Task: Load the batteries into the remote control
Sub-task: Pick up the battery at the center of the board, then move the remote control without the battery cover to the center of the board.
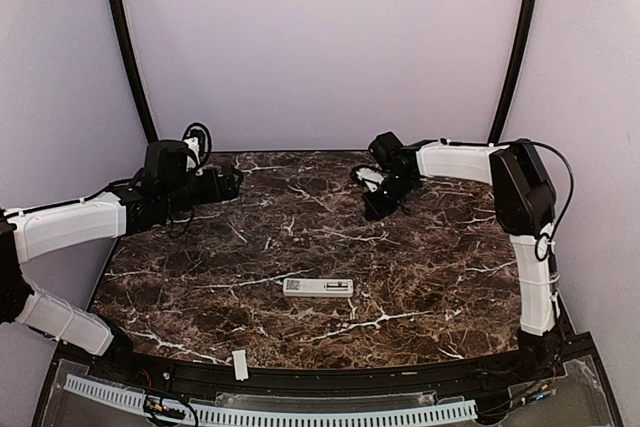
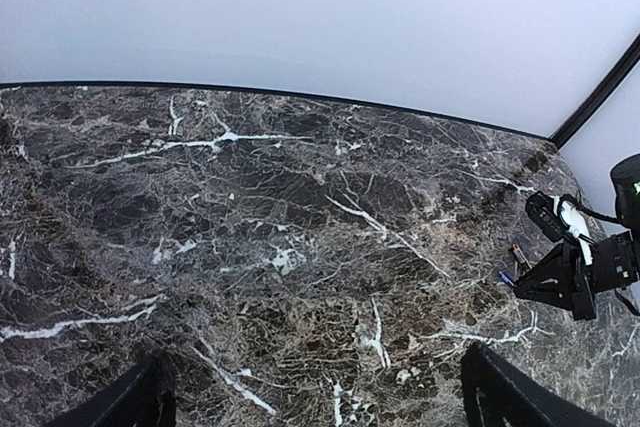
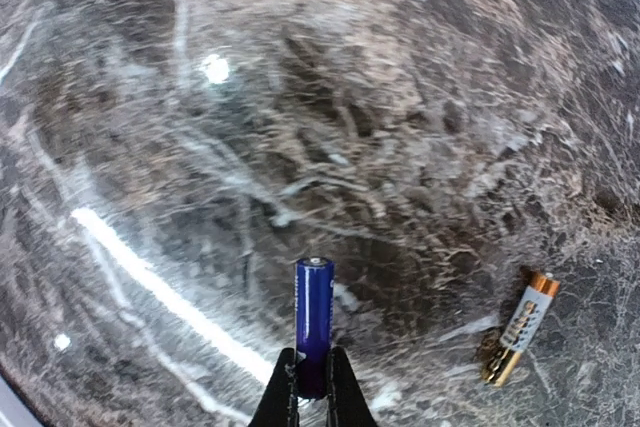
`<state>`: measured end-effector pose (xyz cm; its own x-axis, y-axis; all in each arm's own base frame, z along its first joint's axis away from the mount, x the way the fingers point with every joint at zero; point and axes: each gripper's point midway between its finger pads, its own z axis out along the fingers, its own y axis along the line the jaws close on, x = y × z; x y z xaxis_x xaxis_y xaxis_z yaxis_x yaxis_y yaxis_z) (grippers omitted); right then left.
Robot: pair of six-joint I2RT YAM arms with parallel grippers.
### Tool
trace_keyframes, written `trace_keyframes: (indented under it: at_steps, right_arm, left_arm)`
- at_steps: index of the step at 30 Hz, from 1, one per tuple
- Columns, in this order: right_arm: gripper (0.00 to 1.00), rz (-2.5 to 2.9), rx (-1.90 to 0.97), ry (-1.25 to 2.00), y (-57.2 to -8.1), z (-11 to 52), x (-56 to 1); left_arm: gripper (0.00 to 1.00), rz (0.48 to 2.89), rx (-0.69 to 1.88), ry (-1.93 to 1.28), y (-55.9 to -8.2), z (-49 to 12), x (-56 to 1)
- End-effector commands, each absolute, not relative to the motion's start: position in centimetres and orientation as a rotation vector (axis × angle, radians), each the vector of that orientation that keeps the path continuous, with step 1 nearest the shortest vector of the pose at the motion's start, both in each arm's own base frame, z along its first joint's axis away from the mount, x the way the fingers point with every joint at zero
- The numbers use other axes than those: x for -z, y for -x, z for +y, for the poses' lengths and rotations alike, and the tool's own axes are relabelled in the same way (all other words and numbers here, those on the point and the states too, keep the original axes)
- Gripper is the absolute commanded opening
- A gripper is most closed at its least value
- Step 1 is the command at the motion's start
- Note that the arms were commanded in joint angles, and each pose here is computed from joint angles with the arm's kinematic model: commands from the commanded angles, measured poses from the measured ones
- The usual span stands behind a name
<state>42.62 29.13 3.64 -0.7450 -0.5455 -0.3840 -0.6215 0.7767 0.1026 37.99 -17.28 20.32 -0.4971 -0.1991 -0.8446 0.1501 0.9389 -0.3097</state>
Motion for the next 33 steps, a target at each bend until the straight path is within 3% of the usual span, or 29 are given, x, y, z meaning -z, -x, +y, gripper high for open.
trace_keyframes:
  at_steps: [1, 12, 15, 21, 33]
  right_arm:
    - [0.00, 2.467, -0.521, 1.095, -39.7, 31.9, -9.0]
    - [0.00, 2.310, -0.672, 1.550, -28.3, 34.6, -12.0]
    - [0.00, 2.366, -0.633, 1.615, -25.9, 34.1, -11.0]
    - [0.00, 2.369, -0.627, 1.667, -23.2, 33.2, -10.1]
    - [0.00, 2.215, -0.578, 1.744, -22.1, 31.5, -9.6]
  left_arm:
    - [0.98, 1.964, 0.421, -0.070, -37.4, -17.4, -22.2]
    - [0.92, 1.896, 0.527, -0.381, -34.4, -20.4, -22.8]
    - [0.89, 1.844, 0.536, -0.650, -31.9, -23.1, -22.2]
    - [0.95, 1.825, 0.639, -1.401, -21.9, -30.1, -14.3]
    - [0.93, 1.904, 0.703, -1.583, -23.1, -33.3, -8.0]
